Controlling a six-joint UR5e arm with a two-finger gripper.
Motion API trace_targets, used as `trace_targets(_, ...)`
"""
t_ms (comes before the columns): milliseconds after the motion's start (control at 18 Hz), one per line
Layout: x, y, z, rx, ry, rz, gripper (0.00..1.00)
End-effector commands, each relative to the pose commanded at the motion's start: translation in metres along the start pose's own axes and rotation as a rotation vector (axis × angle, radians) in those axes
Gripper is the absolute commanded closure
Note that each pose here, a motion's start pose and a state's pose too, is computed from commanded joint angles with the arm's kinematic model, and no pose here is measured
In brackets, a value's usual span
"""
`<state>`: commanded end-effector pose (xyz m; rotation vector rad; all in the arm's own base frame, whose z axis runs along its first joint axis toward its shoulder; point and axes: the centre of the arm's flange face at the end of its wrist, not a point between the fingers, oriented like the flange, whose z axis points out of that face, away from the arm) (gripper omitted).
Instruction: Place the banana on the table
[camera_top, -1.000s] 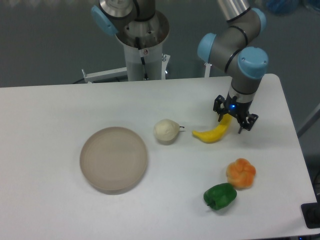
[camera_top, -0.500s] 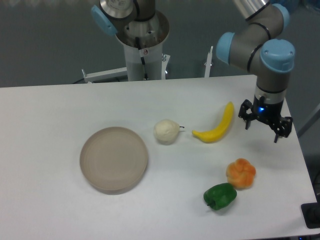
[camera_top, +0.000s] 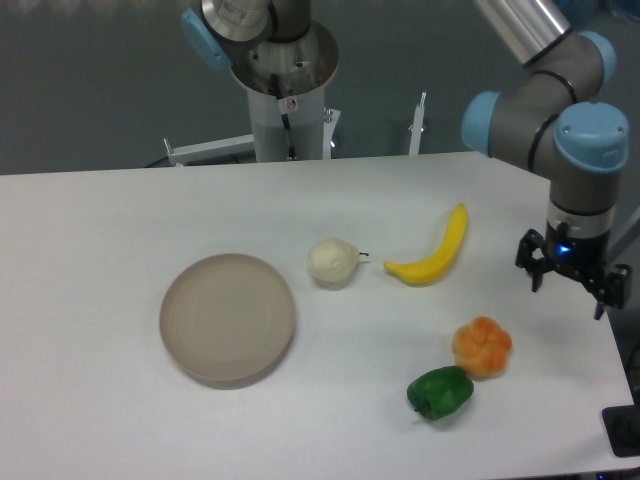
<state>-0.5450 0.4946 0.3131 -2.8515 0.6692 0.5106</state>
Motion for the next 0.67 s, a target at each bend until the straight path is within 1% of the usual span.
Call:
trace_targets(222,-0.0013,0.0023,0.0025,-0.023,-0.002,-0.002,0.0)
trace_targets(667,-0.0014,0.0026,0.0025,-0.026,-0.003,-0.002,0.0)
